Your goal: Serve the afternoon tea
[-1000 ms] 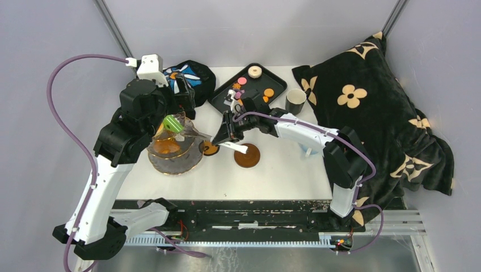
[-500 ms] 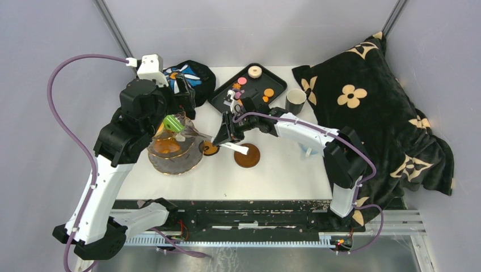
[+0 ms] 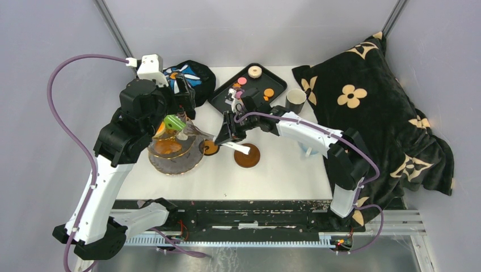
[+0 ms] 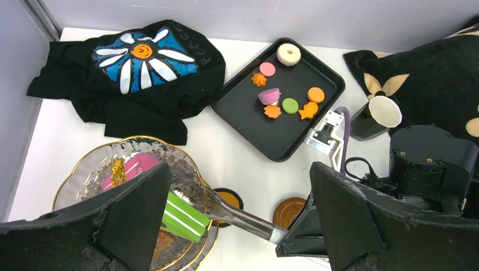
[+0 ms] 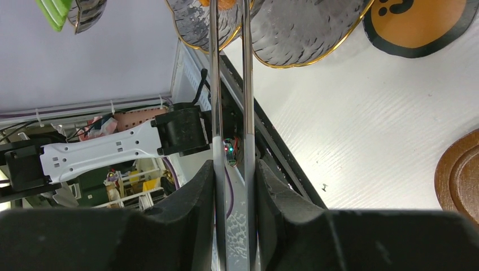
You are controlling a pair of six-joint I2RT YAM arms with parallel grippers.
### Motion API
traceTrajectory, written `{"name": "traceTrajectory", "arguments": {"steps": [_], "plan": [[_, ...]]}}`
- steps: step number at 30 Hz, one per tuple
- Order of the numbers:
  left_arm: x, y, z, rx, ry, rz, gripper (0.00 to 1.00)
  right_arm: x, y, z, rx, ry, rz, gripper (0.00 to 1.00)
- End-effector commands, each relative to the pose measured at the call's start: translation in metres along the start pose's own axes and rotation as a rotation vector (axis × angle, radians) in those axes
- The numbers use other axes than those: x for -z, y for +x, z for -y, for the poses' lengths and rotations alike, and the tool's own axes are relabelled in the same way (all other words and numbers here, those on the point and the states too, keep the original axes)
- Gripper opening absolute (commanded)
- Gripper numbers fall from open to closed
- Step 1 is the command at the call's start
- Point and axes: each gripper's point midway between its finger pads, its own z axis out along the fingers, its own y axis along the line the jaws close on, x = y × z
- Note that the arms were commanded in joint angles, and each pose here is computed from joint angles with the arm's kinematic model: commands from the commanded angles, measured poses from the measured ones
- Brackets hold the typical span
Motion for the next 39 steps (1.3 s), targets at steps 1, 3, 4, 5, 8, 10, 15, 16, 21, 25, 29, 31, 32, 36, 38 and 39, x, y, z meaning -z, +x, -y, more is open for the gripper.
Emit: {"name": "traceTrajectory", "arguments": {"steps": [1,3,4,5,8,10,15,16,21,25,29,31,32,36,38,39], "plan": [[0.008,-0.016,0.004,0.019,0.031,0.056,0.99,0.019,-0.014,-0.024,0.067,-0.001,0.066,0.32],[0.008,-0.016,0.005,0.019,0.034,0.056,0.99,0.021,-0.014,-0.024,0.073,0.005,0.070,0.33],[0.008,-0.017,0.005,0.020,0.033,0.057,0.99,0.022,-0.015,-0.024,0.076,0.008,0.073,0.33],[0.008,-0.017,0.005,0.020,0.033,0.056,0.99,0.023,-0.015,-0.025,0.079,0.009,0.075,0.33],[0.009,-0.017,0.005,0.021,0.035,0.057,0.99,0.026,-0.016,-0.025,0.085,0.019,0.081,0.34],[0.009,-0.016,0.005,0.022,0.036,0.056,0.99,0.028,-0.016,-0.024,0.092,0.024,0.084,0.35],[0.009,-0.017,0.005,0.024,0.039,0.058,0.99,0.033,-0.019,-0.027,0.106,0.027,0.095,0.37],[0.010,-0.018,0.005,0.024,0.039,0.059,0.99,0.035,-0.019,-0.028,0.109,0.028,0.098,0.37],[0.010,-0.017,0.005,0.025,0.039,0.057,0.99,0.042,-0.023,-0.034,0.129,0.032,0.112,0.37],[0.010,-0.017,0.005,0.025,0.038,0.057,0.99,0.047,-0.025,-0.035,0.140,0.042,0.125,0.37],[0.010,-0.017,0.005,0.025,0.038,0.057,0.99,0.061,-0.032,-0.032,0.152,0.069,0.156,0.37],[0.010,-0.017,0.005,0.025,0.038,0.056,0.99,0.071,-0.037,-0.033,0.157,0.071,0.179,0.37],[0.011,-0.016,0.006,0.024,0.043,0.054,0.99,0.077,-0.041,-0.031,0.159,0.077,0.193,0.37],[0.010,-0.017,0.007,0.025,0.048,0.053,0.99,0.104,-0.056,-0.012,0.156,0.145,0.254,0.37],[0.009,-0.015,0.010,0.022,0.061,0.046,0.99,0.119,-0.063,0.004,0.153,0.207,0.282,0.37],[0.009,-0.014,0.016,0.012,0.096,0.037,0.99,0.127,-0.066,0.013,0.154,0.244,0.295,0.37]]}}
